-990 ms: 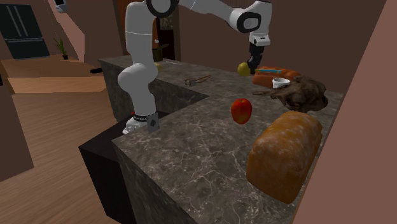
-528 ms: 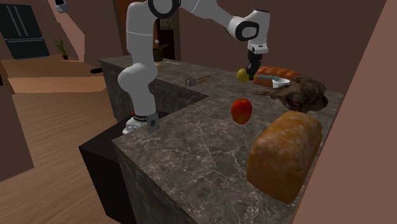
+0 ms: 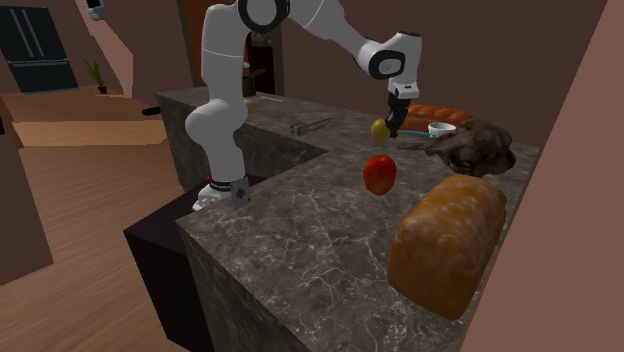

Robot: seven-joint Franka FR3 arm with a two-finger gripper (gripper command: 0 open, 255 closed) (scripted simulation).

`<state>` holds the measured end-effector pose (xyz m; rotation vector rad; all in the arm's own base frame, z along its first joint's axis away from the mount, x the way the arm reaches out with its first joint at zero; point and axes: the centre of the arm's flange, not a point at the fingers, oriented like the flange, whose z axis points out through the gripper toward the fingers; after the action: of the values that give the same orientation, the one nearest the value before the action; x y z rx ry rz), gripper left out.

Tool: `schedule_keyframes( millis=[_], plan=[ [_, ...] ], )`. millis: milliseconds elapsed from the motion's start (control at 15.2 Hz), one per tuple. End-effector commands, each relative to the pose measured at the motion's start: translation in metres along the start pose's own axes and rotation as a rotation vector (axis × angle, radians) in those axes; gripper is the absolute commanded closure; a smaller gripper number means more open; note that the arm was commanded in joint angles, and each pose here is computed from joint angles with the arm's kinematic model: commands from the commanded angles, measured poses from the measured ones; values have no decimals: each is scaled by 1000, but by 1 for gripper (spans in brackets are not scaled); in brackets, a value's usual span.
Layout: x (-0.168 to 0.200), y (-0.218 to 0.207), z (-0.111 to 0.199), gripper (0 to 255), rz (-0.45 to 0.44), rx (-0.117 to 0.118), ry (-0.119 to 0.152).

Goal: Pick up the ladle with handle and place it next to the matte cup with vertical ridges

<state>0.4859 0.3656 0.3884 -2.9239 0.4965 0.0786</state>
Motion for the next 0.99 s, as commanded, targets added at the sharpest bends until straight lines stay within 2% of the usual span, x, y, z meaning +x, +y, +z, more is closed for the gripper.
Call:
schedule_keyframes(
  millis=[0, 462, 924],
  plan=[
    [1, 1, 10, 255, 0, 0, 0],
    [3, 7, 44, 255, 0, 0, 0],
    [3, 7, 44, 255, 0, 0, 0]
  ],
)
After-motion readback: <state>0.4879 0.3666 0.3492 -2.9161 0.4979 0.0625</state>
